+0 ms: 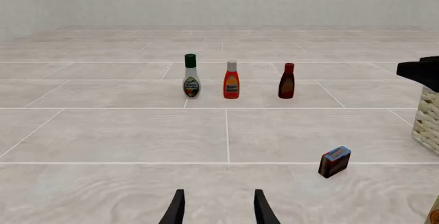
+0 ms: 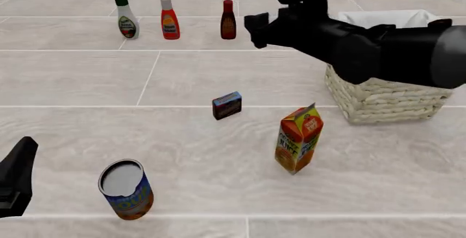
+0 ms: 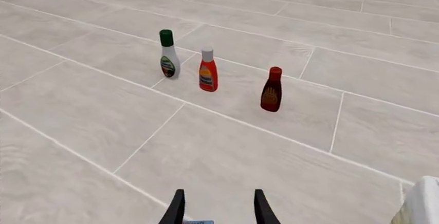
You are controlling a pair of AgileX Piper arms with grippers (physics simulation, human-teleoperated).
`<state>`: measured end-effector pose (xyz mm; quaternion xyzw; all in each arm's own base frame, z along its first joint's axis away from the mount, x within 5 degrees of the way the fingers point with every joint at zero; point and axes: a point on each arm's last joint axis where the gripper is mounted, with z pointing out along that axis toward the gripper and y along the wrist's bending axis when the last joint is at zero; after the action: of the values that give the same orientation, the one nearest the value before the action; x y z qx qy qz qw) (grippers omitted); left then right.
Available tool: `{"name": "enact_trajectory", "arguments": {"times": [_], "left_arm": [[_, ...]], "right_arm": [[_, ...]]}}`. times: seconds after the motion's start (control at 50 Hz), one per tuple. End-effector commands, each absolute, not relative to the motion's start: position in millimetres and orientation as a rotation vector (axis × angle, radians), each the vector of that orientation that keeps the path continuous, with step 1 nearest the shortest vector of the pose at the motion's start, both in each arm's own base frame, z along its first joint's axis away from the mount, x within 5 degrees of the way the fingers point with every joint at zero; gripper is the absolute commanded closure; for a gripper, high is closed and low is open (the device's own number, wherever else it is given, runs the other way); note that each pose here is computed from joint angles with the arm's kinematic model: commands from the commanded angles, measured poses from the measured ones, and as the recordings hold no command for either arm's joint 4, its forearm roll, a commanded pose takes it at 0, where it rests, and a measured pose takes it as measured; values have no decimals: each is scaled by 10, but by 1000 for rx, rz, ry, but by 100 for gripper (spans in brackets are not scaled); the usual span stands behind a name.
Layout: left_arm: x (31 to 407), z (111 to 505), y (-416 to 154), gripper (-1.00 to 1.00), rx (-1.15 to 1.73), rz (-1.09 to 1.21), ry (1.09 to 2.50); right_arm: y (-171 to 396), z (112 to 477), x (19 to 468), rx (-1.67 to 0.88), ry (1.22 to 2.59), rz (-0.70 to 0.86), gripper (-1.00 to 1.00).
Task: Pick the chocolate pudding and place it in the basket.
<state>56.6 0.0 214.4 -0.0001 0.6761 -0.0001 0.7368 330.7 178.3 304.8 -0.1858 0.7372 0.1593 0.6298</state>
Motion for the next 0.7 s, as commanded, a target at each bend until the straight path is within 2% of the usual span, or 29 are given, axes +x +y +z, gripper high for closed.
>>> {"name": "enact_trajectory", "arguments": {"times": [0.02, 0.32, 0.7], "left_arm": [[566, 2144, 0, -100, 0, 0, 1485], [566, 2144, 0, -100, 0, 0, 1485], [566, 2144, 0, -100, 0, 0, 1485]], "right_arm": [[1959, 2969, 3435, -442, 1710, 387, -100], [2111, 2842, 3584, -444, 1768, 407, -100], [2227, 2663, 3907, -434, 1968, 386, -100]]}}
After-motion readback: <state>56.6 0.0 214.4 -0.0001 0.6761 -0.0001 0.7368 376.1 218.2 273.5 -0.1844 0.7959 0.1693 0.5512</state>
